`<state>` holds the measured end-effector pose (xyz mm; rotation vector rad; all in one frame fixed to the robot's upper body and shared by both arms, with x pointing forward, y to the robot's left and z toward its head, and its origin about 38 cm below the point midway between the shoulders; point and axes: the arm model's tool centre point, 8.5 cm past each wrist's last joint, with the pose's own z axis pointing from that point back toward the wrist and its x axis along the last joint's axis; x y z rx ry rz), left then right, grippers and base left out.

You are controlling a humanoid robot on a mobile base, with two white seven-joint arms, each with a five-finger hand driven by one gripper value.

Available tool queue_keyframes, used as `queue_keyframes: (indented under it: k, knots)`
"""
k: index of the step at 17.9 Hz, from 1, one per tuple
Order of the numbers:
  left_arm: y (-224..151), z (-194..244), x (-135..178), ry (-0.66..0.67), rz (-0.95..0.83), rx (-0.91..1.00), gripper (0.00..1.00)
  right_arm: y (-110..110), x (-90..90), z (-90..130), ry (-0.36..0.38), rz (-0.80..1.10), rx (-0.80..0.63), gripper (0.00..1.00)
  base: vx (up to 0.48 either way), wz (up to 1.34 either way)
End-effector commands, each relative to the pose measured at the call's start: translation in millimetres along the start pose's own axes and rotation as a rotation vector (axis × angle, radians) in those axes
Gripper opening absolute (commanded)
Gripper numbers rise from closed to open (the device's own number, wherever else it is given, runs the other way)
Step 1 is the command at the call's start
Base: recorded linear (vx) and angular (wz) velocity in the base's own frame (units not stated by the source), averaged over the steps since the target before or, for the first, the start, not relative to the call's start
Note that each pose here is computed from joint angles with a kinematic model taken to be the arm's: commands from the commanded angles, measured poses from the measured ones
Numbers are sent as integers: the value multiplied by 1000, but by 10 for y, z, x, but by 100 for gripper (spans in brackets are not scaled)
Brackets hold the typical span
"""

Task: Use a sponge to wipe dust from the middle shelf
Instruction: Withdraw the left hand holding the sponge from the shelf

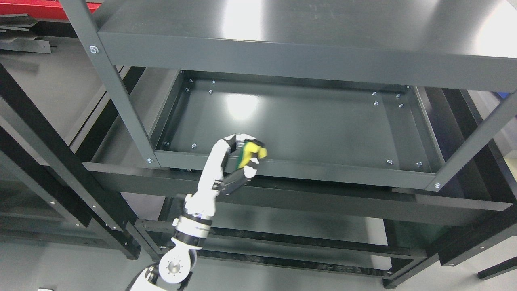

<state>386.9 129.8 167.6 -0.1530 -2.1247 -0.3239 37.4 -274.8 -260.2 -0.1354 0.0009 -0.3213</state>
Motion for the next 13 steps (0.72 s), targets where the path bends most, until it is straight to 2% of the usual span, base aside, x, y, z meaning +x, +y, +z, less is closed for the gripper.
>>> queue_keyframes:
  k: [1, 13]
  knots:
    - [953, 437, 261, -29, -12, 283, 0, -100, 97, -2, -23, -3, -14, 100, 0, 0]
    - [1009, 451, 235, -3, -8, 300, 0, -100, 97, -2, -23, -3, -14, 100, 0, 0]
